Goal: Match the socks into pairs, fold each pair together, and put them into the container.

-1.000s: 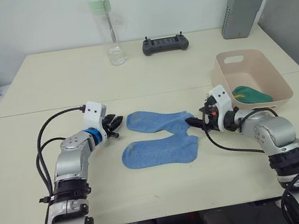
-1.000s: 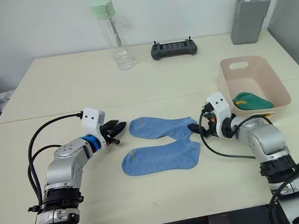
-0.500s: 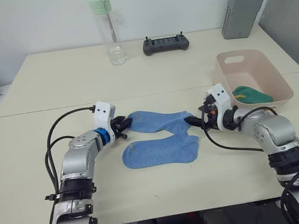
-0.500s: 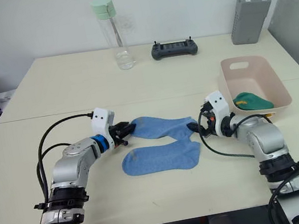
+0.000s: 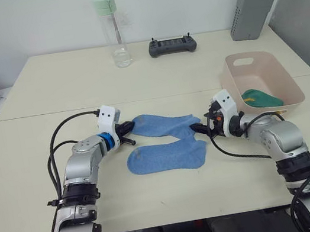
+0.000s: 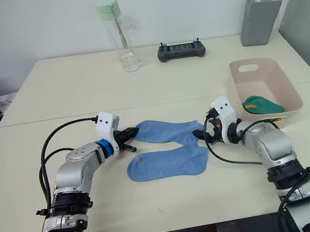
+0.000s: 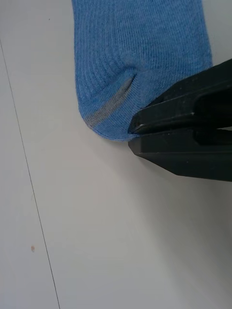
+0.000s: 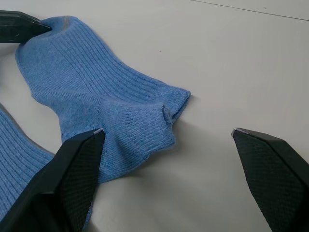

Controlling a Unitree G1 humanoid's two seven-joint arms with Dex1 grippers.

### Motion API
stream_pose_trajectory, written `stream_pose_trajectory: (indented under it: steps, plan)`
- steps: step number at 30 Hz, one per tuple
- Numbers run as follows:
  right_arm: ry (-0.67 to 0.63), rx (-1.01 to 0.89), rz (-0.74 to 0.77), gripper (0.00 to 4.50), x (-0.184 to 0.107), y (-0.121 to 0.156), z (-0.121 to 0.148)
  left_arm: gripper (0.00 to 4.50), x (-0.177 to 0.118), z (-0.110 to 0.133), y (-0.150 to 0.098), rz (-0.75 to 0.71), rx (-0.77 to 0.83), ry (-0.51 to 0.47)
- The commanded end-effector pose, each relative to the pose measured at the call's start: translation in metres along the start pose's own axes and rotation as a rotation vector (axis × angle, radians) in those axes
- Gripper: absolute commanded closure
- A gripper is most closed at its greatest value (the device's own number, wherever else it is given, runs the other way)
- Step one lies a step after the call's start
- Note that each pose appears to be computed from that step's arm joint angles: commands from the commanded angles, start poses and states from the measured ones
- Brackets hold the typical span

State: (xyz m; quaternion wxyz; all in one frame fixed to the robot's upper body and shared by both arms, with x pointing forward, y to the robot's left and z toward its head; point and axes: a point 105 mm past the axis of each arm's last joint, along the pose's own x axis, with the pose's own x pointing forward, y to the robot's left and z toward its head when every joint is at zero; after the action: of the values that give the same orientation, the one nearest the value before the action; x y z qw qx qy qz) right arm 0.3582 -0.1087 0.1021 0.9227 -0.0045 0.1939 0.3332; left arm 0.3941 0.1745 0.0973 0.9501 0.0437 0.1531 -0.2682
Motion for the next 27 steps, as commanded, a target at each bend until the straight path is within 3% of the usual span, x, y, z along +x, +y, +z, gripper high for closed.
stream_pose_trajectory:
  steps: [1, 11, 18, 21, 27]
  plan:
    - [-0.056, -0.016, 0.043, 0.97, 0.001, 0.008, 0.016, 4.5, 0.0, 0.008, 0.001, 0.003, 0.015, -0.017]
    - [-0.095, -0.015, 0.067, 4.47, 0.002, 0.01, 0.026, 4.5, -0.002, 0.013, 0.001, 0.005, 0.021, -0.036]
    - [-0.149, -0.006, 0.064, 4.47, -0.006, 0.005, 0.049, 4.5, -0.013, 0.036, 0.0, 0.01, -0.013, -0.171]
    - [-0.174, 0.01, 0.08, 4.47, -0.016, 0.007, 0.059, 4.5, -0.032, 0.05, -0.003, -0.003, -0.063, -0.268]
    - [-0.204, 0.096, 0.178, 4.47, -0.038, 0.027, 0.074, 4.5, -0.074, 0.056, -0.026, -0.094, -0.162, -0.326]
